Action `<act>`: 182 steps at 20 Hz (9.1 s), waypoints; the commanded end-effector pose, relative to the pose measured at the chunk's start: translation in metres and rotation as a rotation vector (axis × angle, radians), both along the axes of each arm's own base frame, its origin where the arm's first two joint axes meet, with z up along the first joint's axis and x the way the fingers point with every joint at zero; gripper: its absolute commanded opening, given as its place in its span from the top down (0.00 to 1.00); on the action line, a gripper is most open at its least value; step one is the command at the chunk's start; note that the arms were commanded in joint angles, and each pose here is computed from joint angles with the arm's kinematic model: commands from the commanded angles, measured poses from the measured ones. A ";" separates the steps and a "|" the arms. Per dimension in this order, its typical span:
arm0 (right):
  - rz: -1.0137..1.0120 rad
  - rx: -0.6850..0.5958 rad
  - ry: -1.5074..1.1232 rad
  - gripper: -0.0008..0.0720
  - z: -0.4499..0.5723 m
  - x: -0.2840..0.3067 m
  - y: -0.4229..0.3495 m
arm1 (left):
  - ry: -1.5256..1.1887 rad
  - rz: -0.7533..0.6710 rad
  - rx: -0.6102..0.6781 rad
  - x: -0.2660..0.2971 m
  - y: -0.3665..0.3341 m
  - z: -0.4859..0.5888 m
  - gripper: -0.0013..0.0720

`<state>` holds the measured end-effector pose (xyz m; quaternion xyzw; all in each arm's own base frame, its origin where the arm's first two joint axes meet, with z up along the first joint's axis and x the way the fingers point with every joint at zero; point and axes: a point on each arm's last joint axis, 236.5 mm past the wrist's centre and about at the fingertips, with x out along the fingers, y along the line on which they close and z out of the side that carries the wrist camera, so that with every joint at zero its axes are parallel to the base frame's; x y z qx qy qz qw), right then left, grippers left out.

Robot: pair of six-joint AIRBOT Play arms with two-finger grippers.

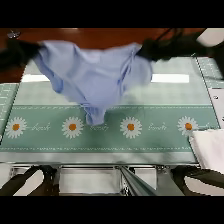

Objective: Fold the shirts.

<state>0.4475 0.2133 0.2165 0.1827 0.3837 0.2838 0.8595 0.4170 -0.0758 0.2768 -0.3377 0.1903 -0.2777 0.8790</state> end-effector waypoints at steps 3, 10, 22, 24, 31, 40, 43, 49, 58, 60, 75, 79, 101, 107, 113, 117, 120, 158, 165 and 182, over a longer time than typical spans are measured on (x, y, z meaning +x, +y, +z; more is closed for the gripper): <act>0.002 -0.184 -0.359 0.96 0.171 -0.107 -0.056 | -0.435 0.094 0.167 -0.076 0.016 0.211 0.95; 0.057 -0.258 -0.367 0.96 0.189 -0.250 -0.083 | -0.587 0.188 0.530 -0.191 -0.017 0.253 0.95; 0.049 -0.181 0.269 0.96 -0.091 -0.212 -0.060 | 0.100 -0.088 0.347 -0.097 -0.026 -0.032 0.95; -0.048 -0.174 0.278 0.96 -0.129 -0.174 -0.065 | 0.167 -0.024 0.322 -0.059 -0.022 -0.080 0.95; -0.325 -0.037 0.397 0.96 -0.233 -0.029 -0.076 | 0.326 0.043 0.315 0.030 -0.042 -0.198 0.95; -0.086 0.184 0.552 0.12 -0.192 0.024 -0.098 | 0.496 -0.054 0.228 0.017 -0.030 -0.216 0.03; -0.140 -0.017 0.570 0.12 -0.182 -0.018 -0.193 | 0.773 -0.083 0.280 -0.042 0.039 -0.250 0.03; -0.445 0.072 0.557 0.12 -0.221 -0.104 -0.244 | 1.066 -0.017 -0.003 -0.136 0.037 -0.343 0.03; -0.433 0.127 0.623 0.12 -0.256 -0.147 -0.214 | 0.964 -0.037 -0.054 -0.128 -0.030 -0.366 0.03; -0.442 0.097 0.643 0.12 -0.261 -0.152 -0.218 | 0.950 -0.046 -0.033 -0.126 -0.041 -0.367 0.03; -0.323 0.036 0.805 0.13 -0.324 -0.149 -0.151 | 0.919 -0.070 -0.032 -0.120 -0.046 -0.359 0.95; -0.319 0.056 0.735 0.96 -0.317 -0.130 -0.142 | 0.917 -0.078 -0.035 -0.119 -0.047 -0.356 0.95; -0.448 -0.255 -0.874 0.96 0.303 -0.268 -0.158 | -0.650 0.335 0.674 -0.214 -0.005 0.278 0.95; -0.494 -0.289 -0.869 0.96 0.291 -0.328 -0.158 | -0.687 0.260 0.707 -0.276 -0.038 0.267 0.95; -0.392 -0.260 -0.436 0.96 0.163 -0.252 -0.159 | -0.320 0.100 0.560 -0.182 -0.019 0.156 0.95; -0.388 -0.128 -0.206 0.96 0.049 -0.166 -0.163 | -0.047 0.075 0.458 -0.089 0.010 0.031 0.95; -0.389 -0.061 -0.079 0.96 -0.023 -0.098 -0.168 | 0.038 0.092 0.410 -0.031 0.014 -0.027 0.95; -0.471 0.133 0.554 0.13 -0.245 -0.156 -0.199 | 1.149 0.065 -0.065 -0.169 0.053 -0.377 0.03; -0.601 0.145 0.551 0.13 -0.248 -0.155 -0.234 | 1.044 -0.048 0.018 -0.154 0.012 -0.376 0.95; -0.419 0.136 0.812 0.14 -0.320 -0.139 -0.158 | 1.016 -0.061 0.016 -0.147 0.016 -0.367 0.95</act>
